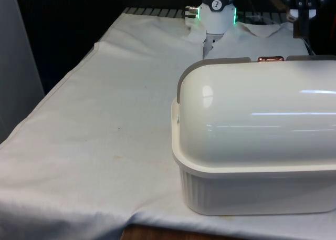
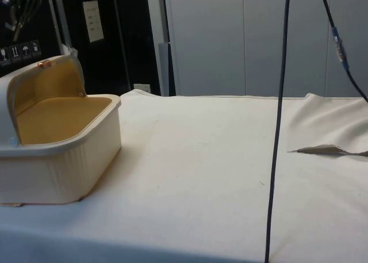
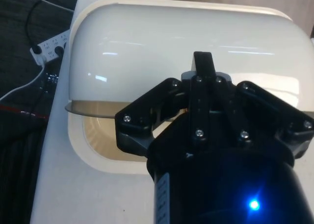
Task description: Open the lid, then close it.
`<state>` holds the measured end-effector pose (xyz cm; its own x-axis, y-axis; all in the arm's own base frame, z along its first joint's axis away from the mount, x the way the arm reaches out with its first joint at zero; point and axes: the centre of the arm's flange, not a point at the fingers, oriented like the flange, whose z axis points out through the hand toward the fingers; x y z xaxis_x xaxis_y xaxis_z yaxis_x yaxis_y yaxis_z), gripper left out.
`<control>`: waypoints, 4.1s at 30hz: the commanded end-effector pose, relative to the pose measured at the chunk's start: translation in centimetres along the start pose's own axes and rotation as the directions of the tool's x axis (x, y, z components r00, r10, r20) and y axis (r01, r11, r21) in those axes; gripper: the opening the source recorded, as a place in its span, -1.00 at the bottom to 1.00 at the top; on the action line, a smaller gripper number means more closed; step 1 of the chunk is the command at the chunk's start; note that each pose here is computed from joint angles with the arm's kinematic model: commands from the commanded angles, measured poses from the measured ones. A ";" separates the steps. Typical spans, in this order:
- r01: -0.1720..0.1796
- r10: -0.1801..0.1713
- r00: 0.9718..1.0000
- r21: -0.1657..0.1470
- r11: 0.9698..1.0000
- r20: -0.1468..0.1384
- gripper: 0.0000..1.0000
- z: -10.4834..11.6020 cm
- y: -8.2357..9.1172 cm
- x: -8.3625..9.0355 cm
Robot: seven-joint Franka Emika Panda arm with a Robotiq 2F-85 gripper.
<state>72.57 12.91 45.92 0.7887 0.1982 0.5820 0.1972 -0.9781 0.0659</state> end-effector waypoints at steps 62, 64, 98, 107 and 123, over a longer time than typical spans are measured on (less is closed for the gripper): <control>-0.003 0.003 0.995 0.004 1.000 0.101 -1.00 2.4 0.1 -2.8; -0.002 0.002 0.995 0.000 1.000 0.095 -1.00 2.3 0.1 -2.8; -0.003 0.002 0.979 0.008 1.000 0.204 -1.00 2.5 0.0 -4.1; -0.005 0.002 0.970 0.010 1.000 0.244 -1.00 2.2 -0.1 -4.5; -0.006 -0.001 0.941 0.018 1.000 0.338 -1.00 1.8 -0.3 -5.6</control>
<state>69.40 12.23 41.15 0.9369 0.2098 0.2795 0.2033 -0.9777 0.0526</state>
